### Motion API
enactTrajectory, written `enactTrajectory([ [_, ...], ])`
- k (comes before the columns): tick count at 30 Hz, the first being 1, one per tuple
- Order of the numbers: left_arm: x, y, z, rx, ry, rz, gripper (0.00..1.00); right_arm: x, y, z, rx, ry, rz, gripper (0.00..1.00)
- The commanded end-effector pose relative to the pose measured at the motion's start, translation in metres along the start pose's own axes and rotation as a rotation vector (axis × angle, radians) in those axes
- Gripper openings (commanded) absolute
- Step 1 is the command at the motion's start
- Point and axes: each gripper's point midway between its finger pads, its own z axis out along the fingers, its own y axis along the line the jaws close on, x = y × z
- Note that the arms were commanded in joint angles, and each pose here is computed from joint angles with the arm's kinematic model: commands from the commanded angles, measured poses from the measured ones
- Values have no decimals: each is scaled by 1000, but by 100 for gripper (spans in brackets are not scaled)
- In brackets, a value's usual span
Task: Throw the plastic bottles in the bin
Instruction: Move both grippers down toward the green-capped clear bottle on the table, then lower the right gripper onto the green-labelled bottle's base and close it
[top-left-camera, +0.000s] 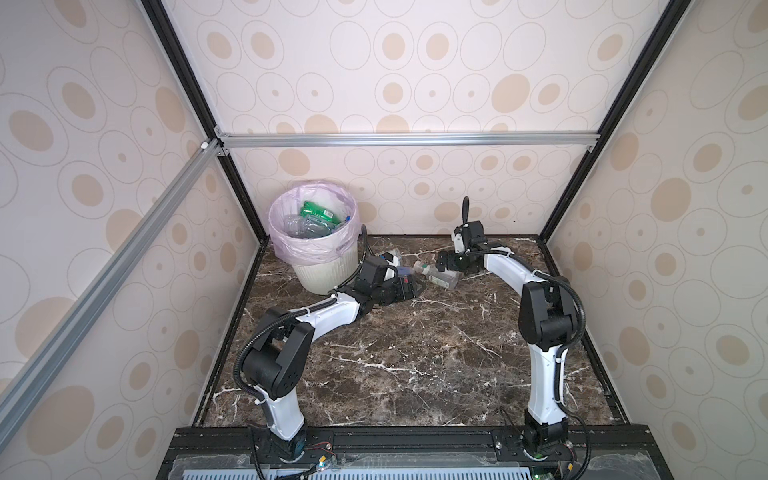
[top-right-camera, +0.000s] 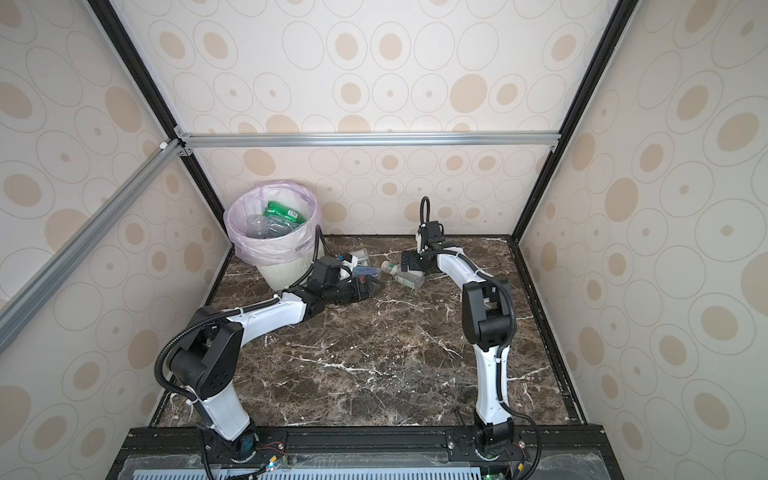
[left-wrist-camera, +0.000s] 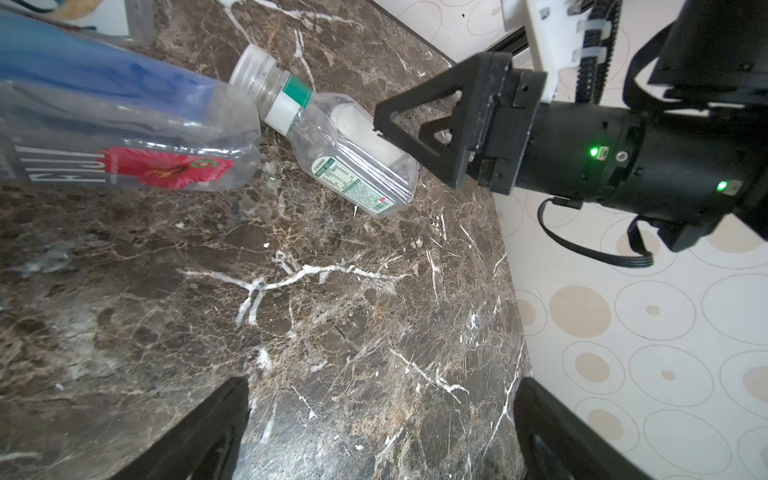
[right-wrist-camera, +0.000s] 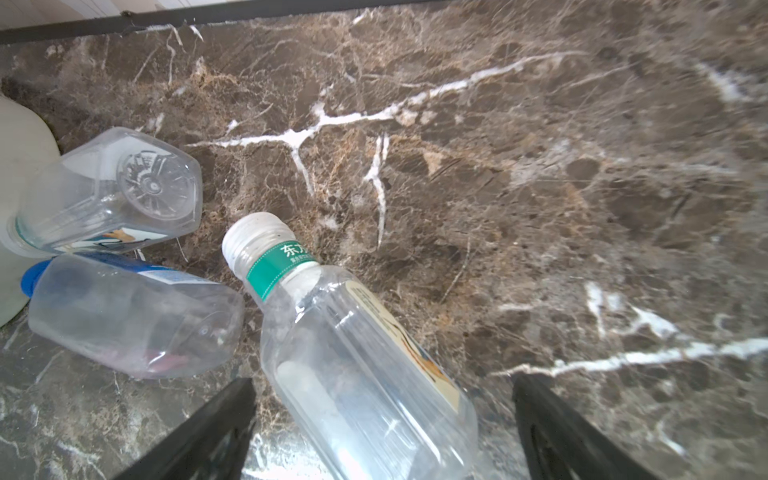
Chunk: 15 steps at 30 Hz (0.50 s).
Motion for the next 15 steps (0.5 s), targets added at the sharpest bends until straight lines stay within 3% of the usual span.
enactTrajectory([
  [1,-13,-18,0,46,-23,13,99,11,7,5,-45,62,4,100],
  [15,-8,-19,-3,65,-15,-11,99,47,11,-6,-60,103,35,100],
])
